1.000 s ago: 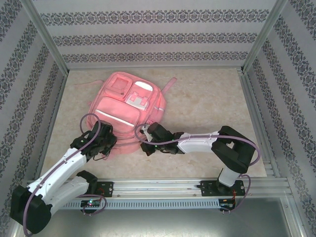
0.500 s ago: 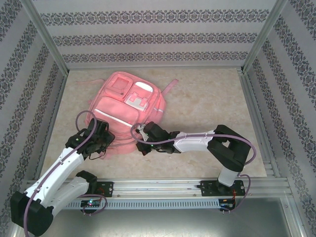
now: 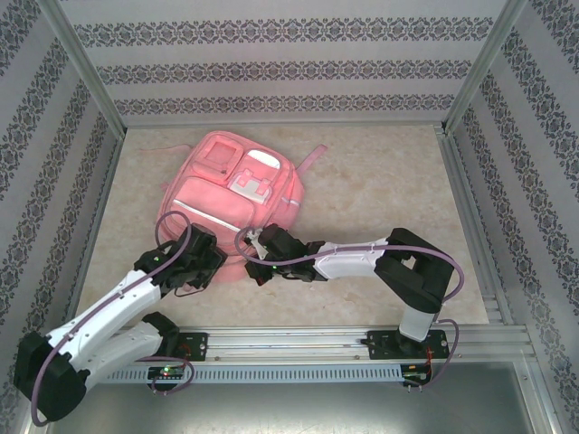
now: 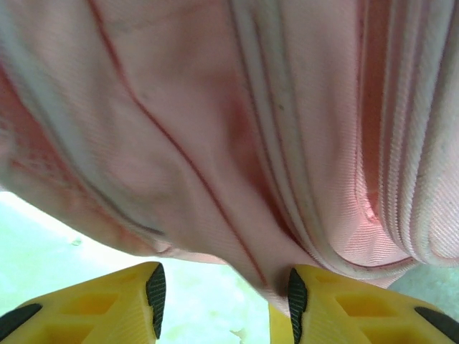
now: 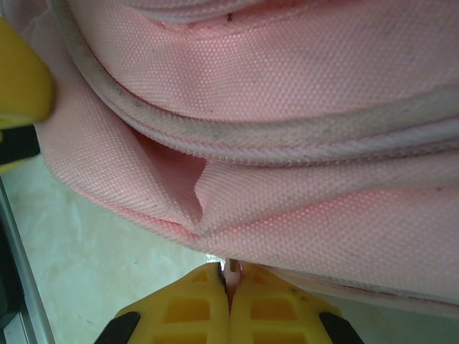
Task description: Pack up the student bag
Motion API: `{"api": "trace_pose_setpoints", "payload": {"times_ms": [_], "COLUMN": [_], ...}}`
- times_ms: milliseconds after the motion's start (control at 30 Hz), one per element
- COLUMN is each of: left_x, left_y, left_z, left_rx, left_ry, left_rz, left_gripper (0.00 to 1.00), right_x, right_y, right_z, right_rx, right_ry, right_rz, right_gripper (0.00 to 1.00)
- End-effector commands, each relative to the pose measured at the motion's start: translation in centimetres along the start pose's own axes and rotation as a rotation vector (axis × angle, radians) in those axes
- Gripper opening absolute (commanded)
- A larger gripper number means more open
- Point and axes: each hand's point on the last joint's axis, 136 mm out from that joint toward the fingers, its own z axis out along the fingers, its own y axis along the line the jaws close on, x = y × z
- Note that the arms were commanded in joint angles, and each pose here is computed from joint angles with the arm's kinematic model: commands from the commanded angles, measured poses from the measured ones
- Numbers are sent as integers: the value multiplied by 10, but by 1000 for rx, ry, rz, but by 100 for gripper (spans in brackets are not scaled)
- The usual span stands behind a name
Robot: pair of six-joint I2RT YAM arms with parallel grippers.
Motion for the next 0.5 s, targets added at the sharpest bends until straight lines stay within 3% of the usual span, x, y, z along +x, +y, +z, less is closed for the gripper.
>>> {"api": "trace_pose_setpoints", "payload": {"times_ms": [0, 233, 467], "left_x": [0, -2, -8], "left_y": [-23, -31, -29], "left_z": [5, 12, 27], "left_rx": [72, 87, 53], "left_ry": [-19, -43, -77], "left_rz": [-25, -8, 40], "left_gripper": [48, 44, 26], "right_x": [-6, -6, -2], "right_y": [12, 13, 9], "right_z": [1, 1, 0], "right_rx": [-40, -45, -31], "right_ry": [-21, -19, -11], "right_rz": [-4, -4, -2], "right_gripper": [0, 0, 0]}}
